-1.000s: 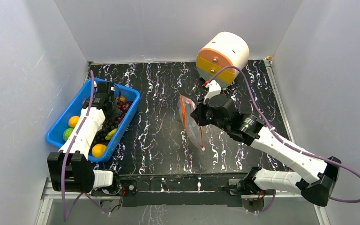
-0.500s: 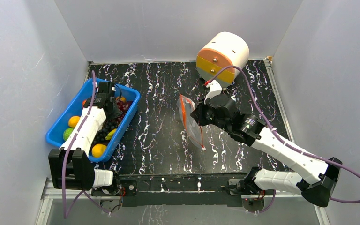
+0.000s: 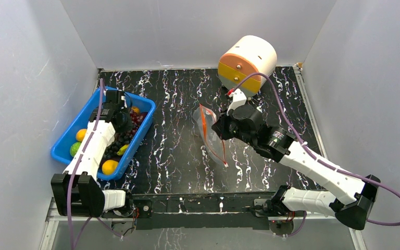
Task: Place the food in the zip-top bag and seal the zipper
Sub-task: Pick up the fake fruit from the bin, then place the fake fruit in the zipper food storage bag.
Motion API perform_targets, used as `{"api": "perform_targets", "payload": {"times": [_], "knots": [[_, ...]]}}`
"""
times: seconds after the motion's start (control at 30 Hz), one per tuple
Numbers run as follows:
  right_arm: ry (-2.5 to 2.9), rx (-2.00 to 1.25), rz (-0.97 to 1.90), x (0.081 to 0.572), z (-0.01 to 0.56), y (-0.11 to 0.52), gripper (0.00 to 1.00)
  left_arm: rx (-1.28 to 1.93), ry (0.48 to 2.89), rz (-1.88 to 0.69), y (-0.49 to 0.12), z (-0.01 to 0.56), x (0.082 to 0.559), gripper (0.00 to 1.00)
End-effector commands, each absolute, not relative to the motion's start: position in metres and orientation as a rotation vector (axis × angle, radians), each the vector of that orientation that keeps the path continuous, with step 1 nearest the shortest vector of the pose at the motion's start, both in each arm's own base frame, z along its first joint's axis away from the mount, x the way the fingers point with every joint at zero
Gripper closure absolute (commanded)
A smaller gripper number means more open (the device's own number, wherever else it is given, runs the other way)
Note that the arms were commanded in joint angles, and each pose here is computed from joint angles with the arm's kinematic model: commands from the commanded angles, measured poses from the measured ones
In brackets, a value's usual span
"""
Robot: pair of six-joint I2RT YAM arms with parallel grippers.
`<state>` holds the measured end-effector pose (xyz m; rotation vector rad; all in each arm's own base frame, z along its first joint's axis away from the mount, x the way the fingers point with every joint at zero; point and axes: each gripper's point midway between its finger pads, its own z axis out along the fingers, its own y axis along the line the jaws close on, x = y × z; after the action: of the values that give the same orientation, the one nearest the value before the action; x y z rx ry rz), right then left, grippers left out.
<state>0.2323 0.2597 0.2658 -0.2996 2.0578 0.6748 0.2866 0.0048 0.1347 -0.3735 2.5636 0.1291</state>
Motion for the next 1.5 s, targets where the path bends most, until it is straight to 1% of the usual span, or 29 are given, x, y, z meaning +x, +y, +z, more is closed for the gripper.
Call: {"api": "perform_targets", "payload": {"times": [0.0, 0.2, 0.37, 0.5, 0.6, 0.77, 0.97, 1.13, 1.3, 1.47], "knots": [[1.985, -0.247, 0.627, 0.245, 0.298, 0.251, 1.00, -0.320, 2.473, -0.002, -0.009, 0.182, 0.288, 1.00], [1.962, -0.215, 0.516, 0.253, 0.307, 0.232, 1.00, -0.298, 2.350, -0.015, -0.007, 0.236, 0.287, 1.00], [1.951, -0.229, 0.452, 0.260, 0.309, 0.228, 1.00, -0.280, 2.234, -0.033, -0.006, 0.272, 0.282, 1.00], [1.993, -0.212, 0.331, 0.270, 0.307, 0.220, 1.00, -0.211, 2.160, -0.162, -0.024, 0.299, 0.279, 1.00], [1.998, -0.210, 0.293, 0.279, 0.291, 0.224, 1.00, -0.142, 2.085, -0.299, -0.045, 0.321, 0.273, 1.00], [2.016, -0.226, 0.490, 0.289, 0.266, 0.277, 1.00, -0.050, 1.953, -0.554, -0.082, 0.359, 0.260, 1.00], [1.995, -0.150, 0.801, 0.292, 0.259, 0.334, 1.00, -0.007, 1.886, -0.947, -0.130, 0.362, 0.246, 1.00], [1.991, -0.028, 0.917, 0.307, 0.250, 0.354, 1.00, 0.002, 1.786, -1.153, -0.150, 0.374, 0.239, 1.00], [1.984, 0.015, 1.024, 0.307, 0.253, 0.368, 1.00, 0.037, 1.705, -1.362, -0.166, 0.393, 0.232, 1.00], [1.972, 0.038, 1.108, 0.302, 0.263, 0.373, 1.00, -0.016, 1.675, -1.435, -0.168, 0.383, 0.236, 1.00]]}}
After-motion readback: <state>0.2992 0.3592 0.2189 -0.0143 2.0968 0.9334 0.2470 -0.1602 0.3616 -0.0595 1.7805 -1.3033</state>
